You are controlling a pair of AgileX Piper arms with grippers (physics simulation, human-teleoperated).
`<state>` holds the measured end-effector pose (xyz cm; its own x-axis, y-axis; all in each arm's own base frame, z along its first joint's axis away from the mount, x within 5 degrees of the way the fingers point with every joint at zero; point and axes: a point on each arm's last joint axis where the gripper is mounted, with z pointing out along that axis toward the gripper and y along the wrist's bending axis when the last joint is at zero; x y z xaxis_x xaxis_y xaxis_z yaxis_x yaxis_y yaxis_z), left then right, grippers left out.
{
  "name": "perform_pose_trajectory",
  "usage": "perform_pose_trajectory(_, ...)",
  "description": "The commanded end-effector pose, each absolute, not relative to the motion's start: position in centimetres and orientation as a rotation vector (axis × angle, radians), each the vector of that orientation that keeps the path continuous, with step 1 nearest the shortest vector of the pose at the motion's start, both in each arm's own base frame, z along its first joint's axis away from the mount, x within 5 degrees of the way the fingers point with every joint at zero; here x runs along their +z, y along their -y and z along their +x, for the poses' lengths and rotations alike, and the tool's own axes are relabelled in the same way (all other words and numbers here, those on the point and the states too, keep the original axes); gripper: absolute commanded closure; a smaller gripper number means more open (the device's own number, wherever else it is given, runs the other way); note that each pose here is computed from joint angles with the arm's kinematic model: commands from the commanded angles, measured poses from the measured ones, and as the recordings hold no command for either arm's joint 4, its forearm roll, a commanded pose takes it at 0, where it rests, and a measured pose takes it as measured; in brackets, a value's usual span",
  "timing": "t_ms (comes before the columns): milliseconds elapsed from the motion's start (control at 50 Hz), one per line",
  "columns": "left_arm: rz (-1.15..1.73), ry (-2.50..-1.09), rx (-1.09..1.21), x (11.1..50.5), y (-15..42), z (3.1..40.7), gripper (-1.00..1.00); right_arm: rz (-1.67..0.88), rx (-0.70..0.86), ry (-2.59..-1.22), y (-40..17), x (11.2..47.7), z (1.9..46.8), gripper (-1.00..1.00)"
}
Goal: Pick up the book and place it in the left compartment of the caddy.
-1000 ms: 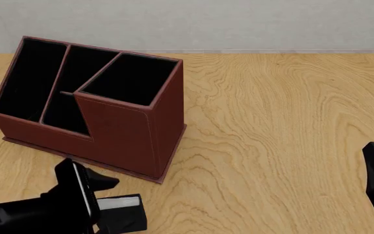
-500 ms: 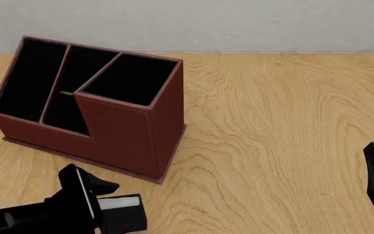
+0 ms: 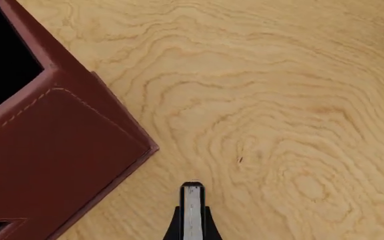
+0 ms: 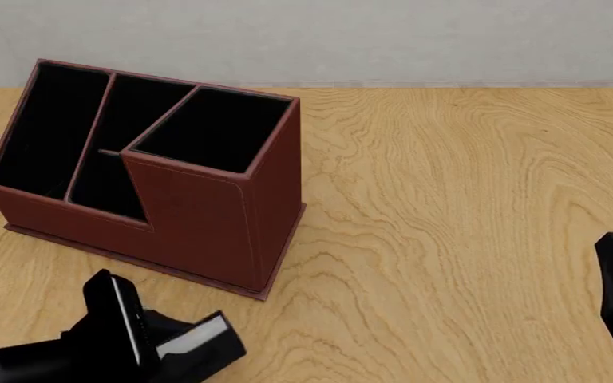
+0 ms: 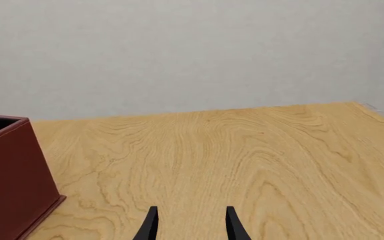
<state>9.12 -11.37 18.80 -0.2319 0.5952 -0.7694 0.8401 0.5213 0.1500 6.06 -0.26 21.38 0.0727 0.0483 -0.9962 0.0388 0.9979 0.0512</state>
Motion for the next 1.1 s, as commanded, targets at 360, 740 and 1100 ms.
perform_pose_trajectory(360,1.097,-1.762,-0.617,25.3,11.1,6.4,1.0,0.082,0.009,-1.496,0.3,21.4,6.0,-1.0)
perform_pose_trajectory(740,0.89,-1.631,-0.597,33.0,7.9,6.0,1.0,0.083,0.004,-1.493,0.3,21.3,5.8,-1.0)
perform_pose_trajectory(1100,0.77,-1.545,-0.538,37.4,5.0,4.7,1.0,0.081,0.003,-1.493,0.3,21.4,5.8,-1.0)
